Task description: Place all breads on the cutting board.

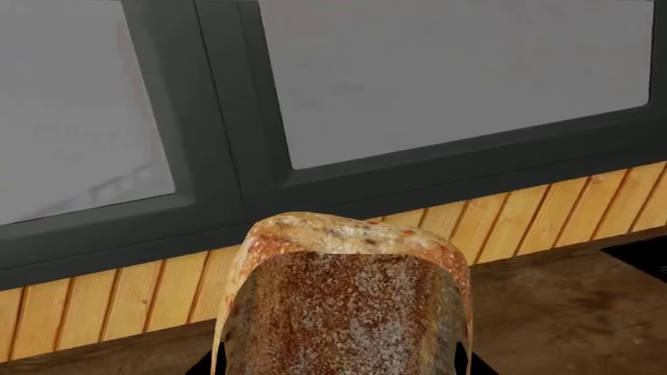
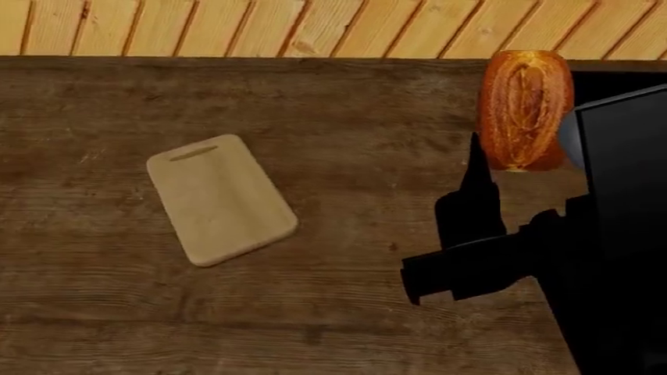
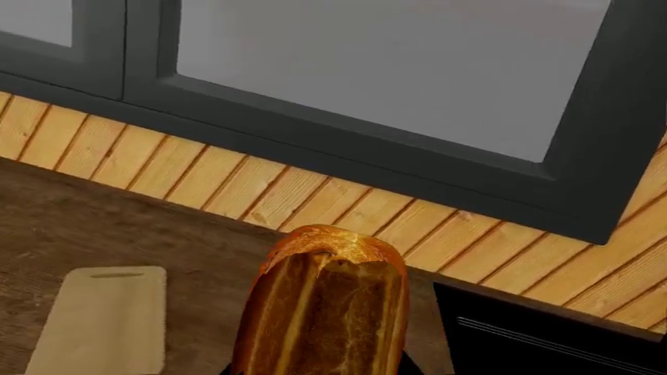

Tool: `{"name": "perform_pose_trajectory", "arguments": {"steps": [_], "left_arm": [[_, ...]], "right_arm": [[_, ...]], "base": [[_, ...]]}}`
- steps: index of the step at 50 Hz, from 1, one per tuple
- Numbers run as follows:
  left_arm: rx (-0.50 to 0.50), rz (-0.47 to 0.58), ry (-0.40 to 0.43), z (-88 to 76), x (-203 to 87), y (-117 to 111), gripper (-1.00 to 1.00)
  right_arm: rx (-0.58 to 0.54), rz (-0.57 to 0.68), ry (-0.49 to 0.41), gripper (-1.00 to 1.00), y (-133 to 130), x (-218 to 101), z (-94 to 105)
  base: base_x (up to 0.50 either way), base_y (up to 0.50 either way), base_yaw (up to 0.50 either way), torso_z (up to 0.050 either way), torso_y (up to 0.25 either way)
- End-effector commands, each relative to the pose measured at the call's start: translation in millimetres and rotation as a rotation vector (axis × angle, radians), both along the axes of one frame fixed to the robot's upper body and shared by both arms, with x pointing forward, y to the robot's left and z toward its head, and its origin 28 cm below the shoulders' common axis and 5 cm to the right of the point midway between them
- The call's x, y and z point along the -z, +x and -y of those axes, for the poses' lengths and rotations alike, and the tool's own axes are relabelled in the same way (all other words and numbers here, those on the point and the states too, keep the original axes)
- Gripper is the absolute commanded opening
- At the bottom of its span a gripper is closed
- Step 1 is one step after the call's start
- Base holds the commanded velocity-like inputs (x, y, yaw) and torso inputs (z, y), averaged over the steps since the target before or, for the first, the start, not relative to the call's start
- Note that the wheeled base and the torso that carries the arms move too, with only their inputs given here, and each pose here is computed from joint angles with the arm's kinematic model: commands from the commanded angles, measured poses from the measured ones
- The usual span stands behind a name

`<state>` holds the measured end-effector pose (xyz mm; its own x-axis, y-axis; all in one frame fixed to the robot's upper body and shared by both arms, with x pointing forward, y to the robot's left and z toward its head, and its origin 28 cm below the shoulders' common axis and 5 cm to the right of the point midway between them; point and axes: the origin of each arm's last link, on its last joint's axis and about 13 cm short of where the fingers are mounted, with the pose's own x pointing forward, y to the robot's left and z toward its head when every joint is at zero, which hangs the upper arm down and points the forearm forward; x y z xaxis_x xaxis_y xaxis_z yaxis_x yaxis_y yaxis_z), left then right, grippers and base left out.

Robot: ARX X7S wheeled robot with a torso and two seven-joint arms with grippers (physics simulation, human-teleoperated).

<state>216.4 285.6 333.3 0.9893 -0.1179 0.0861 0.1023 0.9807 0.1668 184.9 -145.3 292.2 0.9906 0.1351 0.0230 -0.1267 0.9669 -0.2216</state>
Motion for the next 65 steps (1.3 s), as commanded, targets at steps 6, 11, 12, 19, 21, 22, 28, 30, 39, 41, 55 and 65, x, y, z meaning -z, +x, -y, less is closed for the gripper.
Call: {"name": "perform_pose_trajectory", "arguments": {"steps": [6, 11, 12, 19, 21, 22, 28, 30, 39, 41, 55, 65], "left_arm": [[-0.002, -0.007, -0.019, 1.5, 1.4, 0.7, -1.0], [-0.001, -0.006, -0.019, 1.5, 1.3, 0.2, -1.0], [-0.002, -0.005, -0.019, 1.5, 1.0, -0.1, -1.0], [0.0, -0.005, -0.018, 2.4, -0.4, 0.1, -1.0], [0.002, -0.003, -0.018, 2.8, -1.8, 0.3, -1.0], [0.003, -0.002, -0.018, 3.0, -2.0, 0.8, -1.0], [0.01, 0.004, 0.002, 5.3, -1.0, 0.4, -1.0], [0.007, 0.003, 0.0, 4.6, -1.4, 1.1, -1.0], [0.003, 0.015, -0.01, 2.4, -5.8, 0.2, -1.0], [-0.006, 0.019, -0.012, 0.1, -7.6, -0.2, -1.0], [-0.006, 0.002, 0.004, 1.7, -3.2, -2.4, -1.0], [0.004, 0.001, 0.008, 3.6, -2.7, 1.4, -1.0]], "right_arm": [[0.002, 0.074, -0.006, -1.0, 2.1, -5.5, 1.1], [0.018, 0.083, 0.0, -1.0, 1.9, -6.8, 2.5], [0.02, 0.083, -0.002, -1.0, 1.7, -6.4, 2.2], [0.023, 0.087, 0.02, -1.0, 0.8, -8.5, 2.0], [0.022, 0.092, 0.027, -1.0, 0.8, -10.8, 2.0], [0.023, 0.083, 0.027, -1.0, 1.4, -10.7, 1.6], [-0.003, 0.077, 0.039, -1.0, 0.8, -11.2, -0.2], [-0.012, 0.085, 0.034, -1.0, 0.2, -12.7, -0.7], [-0.024, 0.093, 0.016, -1.0, 0.6, -11.7, -1.4], [-0.027, 0.095, 0.017, -1.0, 0.5, -10.8, -1.1], [-0.022, 0.104, 0.03, -1.0, 1.4, -8.7, -0.8], [-0.019, 0.104, 0.026, -1.0, 1.1, -9.6, 0.1]], "base": [[0.01, 0.5, 0.0, 0.0, 0.002], [0.01, 0.48, 0.0, 0.0, 0.0], [0.01, 0.34, 0.0, 0.0, 0.0], [0.0, 0.01, 0.0, 0.001, 0.001], [0.0, 0.0, 0.0, 0.0, 0.0], [0.0, 0.0, 0.0, 0.0, 0.0], [0.0, 0.0, 0.0, 0.0, 0.002], [0.27, 0.0, 0.0, 0.0, 0.0], [0.48, 0.0, 0.0, 0.0, 0.001], [0.5, 0.0, 0.0, 0.0, 0.0], [0.5, 0.03, 0.0, 0.0, 0.002], [0.5, 0.0, 0.0, 0.001, 0.003]]}}
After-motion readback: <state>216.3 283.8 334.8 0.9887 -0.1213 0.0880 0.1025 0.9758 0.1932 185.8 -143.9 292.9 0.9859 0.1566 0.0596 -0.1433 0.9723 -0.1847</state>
